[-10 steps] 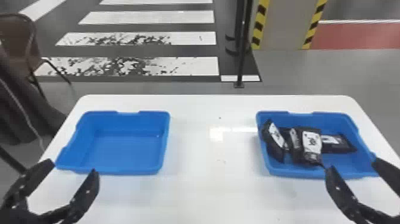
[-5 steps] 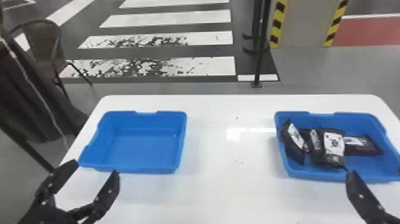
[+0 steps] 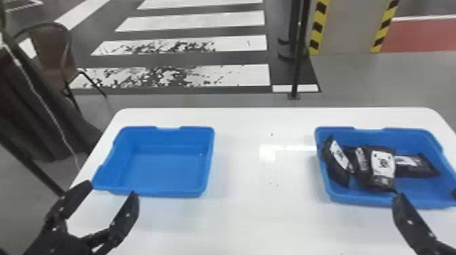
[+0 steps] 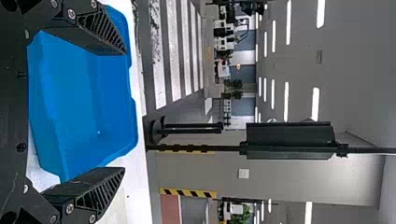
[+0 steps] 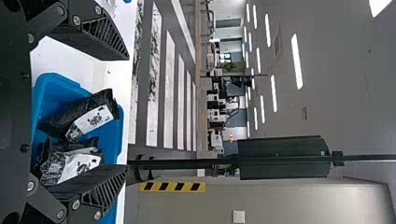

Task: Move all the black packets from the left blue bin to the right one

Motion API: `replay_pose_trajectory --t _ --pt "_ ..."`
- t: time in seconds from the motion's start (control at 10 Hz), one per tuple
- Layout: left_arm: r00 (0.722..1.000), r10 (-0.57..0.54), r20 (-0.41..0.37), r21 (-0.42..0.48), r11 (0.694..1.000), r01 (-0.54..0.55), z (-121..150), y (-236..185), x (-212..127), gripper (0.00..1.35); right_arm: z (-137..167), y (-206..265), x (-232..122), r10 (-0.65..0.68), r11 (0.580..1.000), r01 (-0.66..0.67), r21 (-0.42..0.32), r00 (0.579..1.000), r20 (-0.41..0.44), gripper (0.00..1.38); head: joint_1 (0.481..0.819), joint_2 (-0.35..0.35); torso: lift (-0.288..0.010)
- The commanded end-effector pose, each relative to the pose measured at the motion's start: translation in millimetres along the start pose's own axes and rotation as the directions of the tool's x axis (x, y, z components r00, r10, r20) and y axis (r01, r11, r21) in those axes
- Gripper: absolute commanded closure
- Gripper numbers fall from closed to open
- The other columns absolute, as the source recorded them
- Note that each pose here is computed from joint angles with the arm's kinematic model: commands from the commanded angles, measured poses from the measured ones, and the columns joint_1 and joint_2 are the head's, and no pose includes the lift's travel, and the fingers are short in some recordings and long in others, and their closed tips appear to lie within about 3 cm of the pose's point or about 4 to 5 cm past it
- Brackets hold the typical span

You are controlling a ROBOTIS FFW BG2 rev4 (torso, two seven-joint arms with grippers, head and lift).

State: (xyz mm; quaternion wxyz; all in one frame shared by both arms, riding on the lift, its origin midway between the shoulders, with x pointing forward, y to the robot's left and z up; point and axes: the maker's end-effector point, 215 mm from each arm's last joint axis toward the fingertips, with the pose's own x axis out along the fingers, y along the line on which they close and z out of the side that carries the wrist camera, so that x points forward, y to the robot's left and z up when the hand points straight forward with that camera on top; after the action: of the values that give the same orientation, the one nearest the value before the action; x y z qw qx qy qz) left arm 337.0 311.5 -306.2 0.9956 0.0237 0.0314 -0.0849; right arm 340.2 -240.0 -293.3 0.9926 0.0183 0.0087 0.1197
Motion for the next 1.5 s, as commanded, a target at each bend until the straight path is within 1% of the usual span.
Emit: replay_pose_trajectory --t 0.0,0.7,1.4 --pt "1.000 0.001 -0.002 -0.006 1.000 -0.001 -1.1 -0.5 0.4 0.17 -0.9 -0.2 -0.1 -0.001 1.000 0.001 0.002 1.000 -0.001 0.21 0.695 0.123 -0.140" --pt "1.000 0.004 -0.022 -0.019 1.000 -0.005 -8.8 1.2 -2.7 0.17 -2.3 -1.1 -0.6 -0.003 1.000 0.003 0.021 1.000 0.000 0.21 0.695 0.125 -0.140" --pt "1.000 0.004 -0.025 -0.023 1.000 -0.005 -10.0 1.2 -2.7 0.17 -5.4 -1.2 -1.0 -0.004 0.999 0.004 0.036 1.000 -0.003 0.21 0.695 0.125 -0.140"
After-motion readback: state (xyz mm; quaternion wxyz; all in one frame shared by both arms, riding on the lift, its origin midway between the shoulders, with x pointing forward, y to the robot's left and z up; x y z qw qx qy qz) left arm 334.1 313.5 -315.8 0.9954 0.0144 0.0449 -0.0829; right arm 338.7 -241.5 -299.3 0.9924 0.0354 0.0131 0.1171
